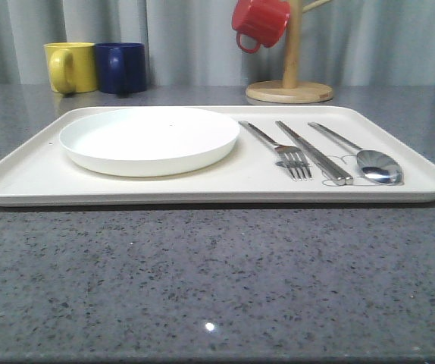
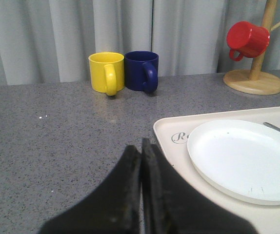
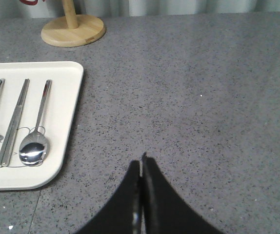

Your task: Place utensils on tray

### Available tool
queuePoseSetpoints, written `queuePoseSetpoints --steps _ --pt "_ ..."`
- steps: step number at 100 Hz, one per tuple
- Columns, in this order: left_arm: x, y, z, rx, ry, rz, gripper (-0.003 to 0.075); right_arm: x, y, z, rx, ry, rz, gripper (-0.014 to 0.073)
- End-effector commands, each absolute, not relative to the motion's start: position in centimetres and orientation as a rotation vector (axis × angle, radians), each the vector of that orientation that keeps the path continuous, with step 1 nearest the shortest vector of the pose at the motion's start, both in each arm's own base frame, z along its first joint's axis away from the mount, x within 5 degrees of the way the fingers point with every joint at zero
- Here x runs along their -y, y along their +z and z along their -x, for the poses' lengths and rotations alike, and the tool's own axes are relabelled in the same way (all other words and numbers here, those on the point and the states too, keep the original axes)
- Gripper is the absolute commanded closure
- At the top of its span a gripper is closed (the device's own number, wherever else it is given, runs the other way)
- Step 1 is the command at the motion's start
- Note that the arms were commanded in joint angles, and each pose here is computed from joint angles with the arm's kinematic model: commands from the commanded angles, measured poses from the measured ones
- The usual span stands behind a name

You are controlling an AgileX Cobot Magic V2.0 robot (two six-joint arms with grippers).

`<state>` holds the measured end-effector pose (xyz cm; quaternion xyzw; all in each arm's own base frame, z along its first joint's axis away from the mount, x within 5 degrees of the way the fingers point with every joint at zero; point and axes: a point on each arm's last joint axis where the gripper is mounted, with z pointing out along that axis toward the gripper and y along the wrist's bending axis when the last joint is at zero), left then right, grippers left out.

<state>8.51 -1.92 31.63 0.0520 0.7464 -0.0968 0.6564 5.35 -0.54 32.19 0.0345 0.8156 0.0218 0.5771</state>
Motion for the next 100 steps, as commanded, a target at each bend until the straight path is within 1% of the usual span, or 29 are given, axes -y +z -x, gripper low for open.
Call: queuePoseSetpoints --steps 1,13,26,44,64,78,100 --pt "1.7 33.1 -8.6 -1.608 -0.215 -0.078 0.0739 0.6 33.3 -5.6 -1.822 0.034 -0.061 0.0664" --pt "1.7 33.1 -8.6 -1.608 -0.215 -0.078 0.0739 0.5 32.5 -5.5 -1.794 0.044 -0.056 0.0664" --pt "1.7 33.1 -8.6 -1.608 -0.215 -0.078 0.0739 0.4 31.4 -4.9 -1.676 0.066 -0.052 0.0664" --pt "1.7 33.1 -8.6 -1.608 -0.215 -0.078 0.0739 0.2 28.8 -4.3 -1.547 0.093 -0.053 0.0664" --pt "1.7 33.1 -8.6 -1.608 -0.215 -0.078 0.0739 -0.1 26.0 -3.7 -1.525 0.073 0.006 0.0664" --pt "1.7 33.1 -8.6 -1.608 -0.215 -0.078 0.0739 -0.2 24.7 -4.3 -1.522 0.074 0.011 0.0664" --pt "1.7 33.1 -8.6 -1.608 -0.215 -0.078 0.0739 -0.3 22.9 -5.0 -1.458 0.079 0.018 0.0664"
